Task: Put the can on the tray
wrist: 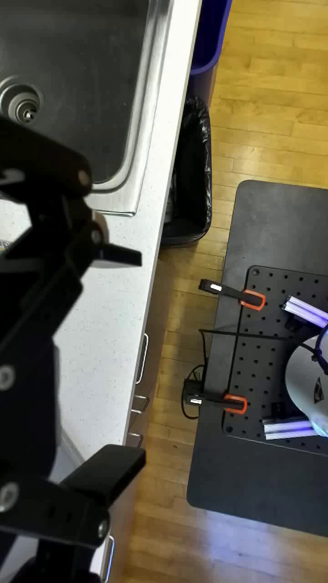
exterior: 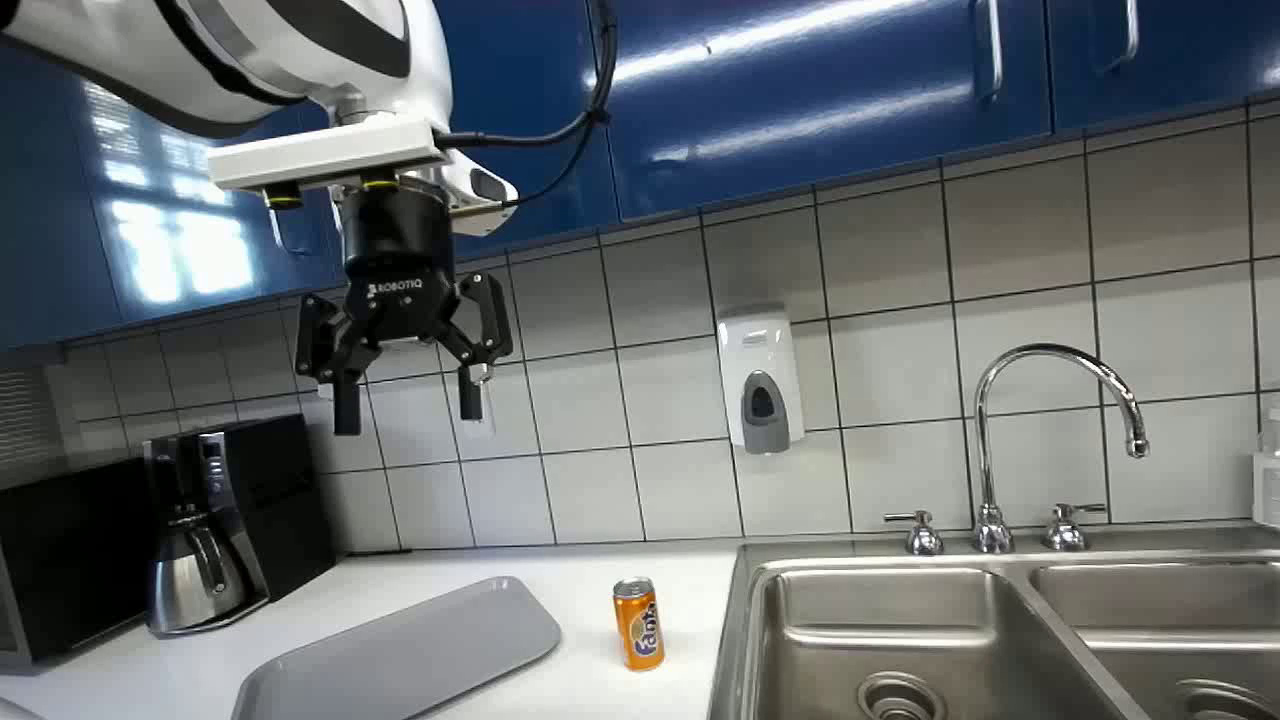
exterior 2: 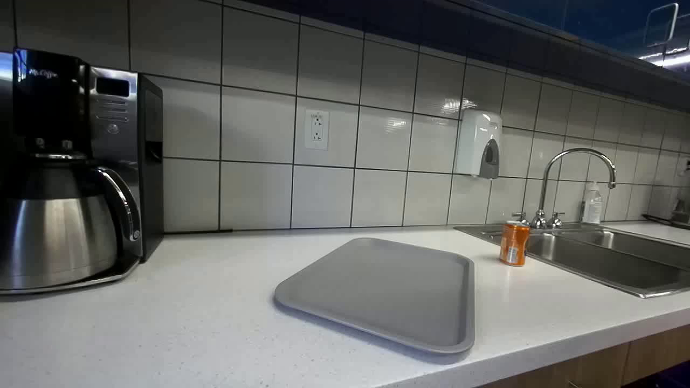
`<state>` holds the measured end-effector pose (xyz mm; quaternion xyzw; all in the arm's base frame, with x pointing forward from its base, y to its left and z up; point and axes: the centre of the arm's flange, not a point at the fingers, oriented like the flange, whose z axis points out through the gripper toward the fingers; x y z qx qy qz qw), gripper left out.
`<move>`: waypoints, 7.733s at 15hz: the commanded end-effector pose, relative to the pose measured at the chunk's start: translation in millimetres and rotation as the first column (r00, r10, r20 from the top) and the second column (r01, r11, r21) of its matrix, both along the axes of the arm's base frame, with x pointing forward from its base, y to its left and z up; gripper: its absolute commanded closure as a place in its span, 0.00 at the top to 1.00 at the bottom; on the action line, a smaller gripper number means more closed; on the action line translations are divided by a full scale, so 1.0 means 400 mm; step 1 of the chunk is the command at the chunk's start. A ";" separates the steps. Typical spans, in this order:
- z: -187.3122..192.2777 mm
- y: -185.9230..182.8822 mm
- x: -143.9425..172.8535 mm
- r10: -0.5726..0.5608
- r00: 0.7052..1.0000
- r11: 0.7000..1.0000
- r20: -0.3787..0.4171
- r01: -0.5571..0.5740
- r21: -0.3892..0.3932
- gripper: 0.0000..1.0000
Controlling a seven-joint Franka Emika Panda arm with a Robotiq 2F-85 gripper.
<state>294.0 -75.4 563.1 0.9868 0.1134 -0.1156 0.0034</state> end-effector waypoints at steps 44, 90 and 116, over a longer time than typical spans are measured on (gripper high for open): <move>-0.488 -0.109 0.403 -0.236 0.964 0.965 0.123 0.248 -0.091 1.00; -0.748 -0.084 0.790 -0.333 0.943 0.934 -0.017 0.327 -0.145 1.00; -0.773 -0.073 0.785 -0.276 0.961 0.953 -0.013 0.272 -0.133 1.00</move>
